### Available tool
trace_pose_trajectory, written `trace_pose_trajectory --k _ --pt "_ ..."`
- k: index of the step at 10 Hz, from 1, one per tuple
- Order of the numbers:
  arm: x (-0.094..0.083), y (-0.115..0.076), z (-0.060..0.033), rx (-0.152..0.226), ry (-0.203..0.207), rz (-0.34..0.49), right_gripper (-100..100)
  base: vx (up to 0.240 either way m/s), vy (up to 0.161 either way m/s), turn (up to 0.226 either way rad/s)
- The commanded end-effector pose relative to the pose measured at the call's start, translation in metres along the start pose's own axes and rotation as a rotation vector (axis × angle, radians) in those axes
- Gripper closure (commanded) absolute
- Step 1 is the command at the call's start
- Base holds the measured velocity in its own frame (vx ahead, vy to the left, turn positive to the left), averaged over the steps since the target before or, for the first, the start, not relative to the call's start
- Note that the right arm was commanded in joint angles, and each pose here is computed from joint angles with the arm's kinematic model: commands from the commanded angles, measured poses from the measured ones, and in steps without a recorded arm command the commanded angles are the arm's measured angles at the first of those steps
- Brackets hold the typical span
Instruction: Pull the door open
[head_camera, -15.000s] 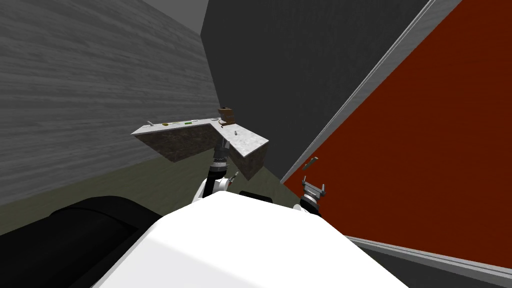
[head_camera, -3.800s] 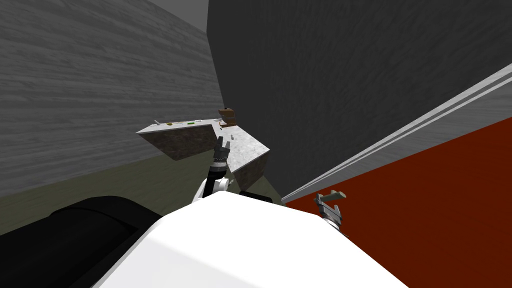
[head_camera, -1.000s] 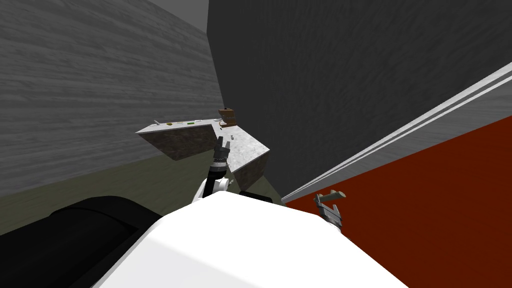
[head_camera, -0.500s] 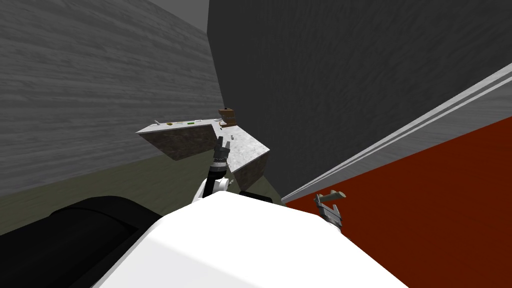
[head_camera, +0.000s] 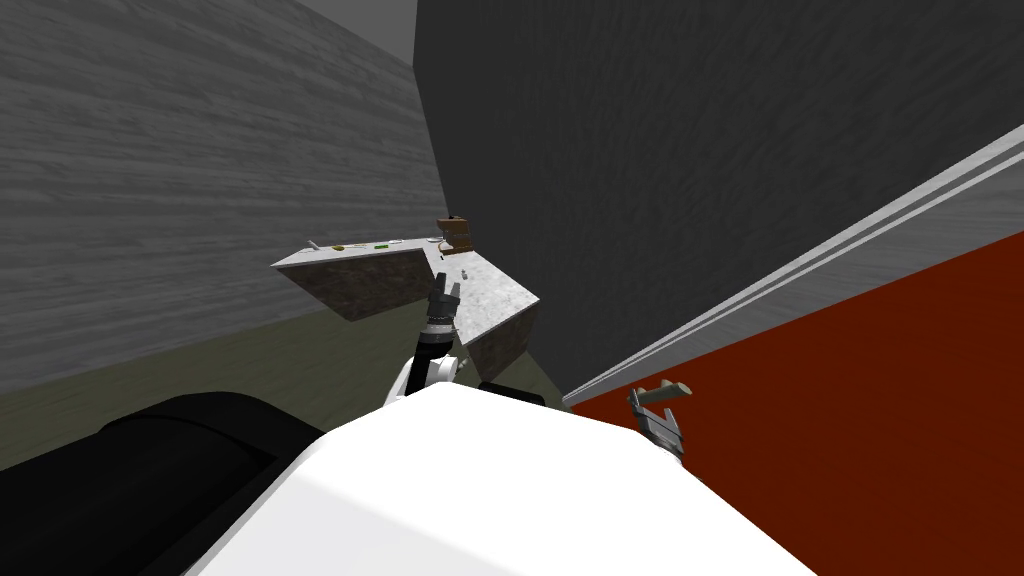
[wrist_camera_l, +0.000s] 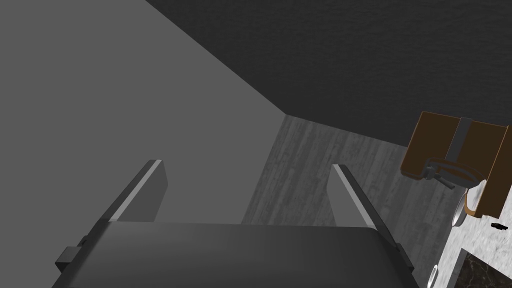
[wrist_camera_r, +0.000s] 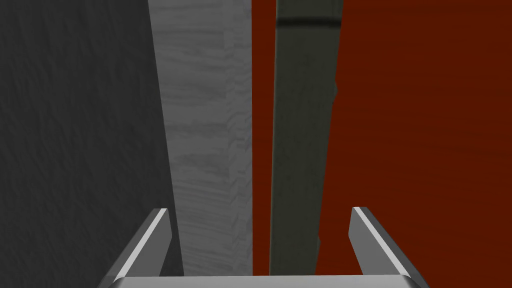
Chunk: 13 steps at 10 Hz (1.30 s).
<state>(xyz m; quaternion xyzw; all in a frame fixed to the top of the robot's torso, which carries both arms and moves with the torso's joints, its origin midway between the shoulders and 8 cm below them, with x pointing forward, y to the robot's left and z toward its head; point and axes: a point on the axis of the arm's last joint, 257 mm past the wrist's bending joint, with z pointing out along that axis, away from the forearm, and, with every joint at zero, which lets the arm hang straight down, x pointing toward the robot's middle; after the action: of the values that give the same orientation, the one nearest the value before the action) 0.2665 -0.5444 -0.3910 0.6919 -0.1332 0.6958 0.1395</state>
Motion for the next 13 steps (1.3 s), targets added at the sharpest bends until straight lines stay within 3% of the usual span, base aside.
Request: trace_pose_trajectory --k 1,6,7,13 --pt "-0.0001 -0.0001 -0.0001 0.0 0.0 0.0 -100 0.0 0.0 0.0" --pt "-0.0001 -0.0001 -0.0001 0.0 0.0 0.0 -100 -0.001 0.002 -0.005" --pt "0.0 -0.0037 -0.0045 0.029 0.001 -0.001 -100 0.0 0.0 0.0" --pt "0.0 -0.0037 -0.0045 0.029 0.001 -0.001 -100 0.0 0.0 -0.001"
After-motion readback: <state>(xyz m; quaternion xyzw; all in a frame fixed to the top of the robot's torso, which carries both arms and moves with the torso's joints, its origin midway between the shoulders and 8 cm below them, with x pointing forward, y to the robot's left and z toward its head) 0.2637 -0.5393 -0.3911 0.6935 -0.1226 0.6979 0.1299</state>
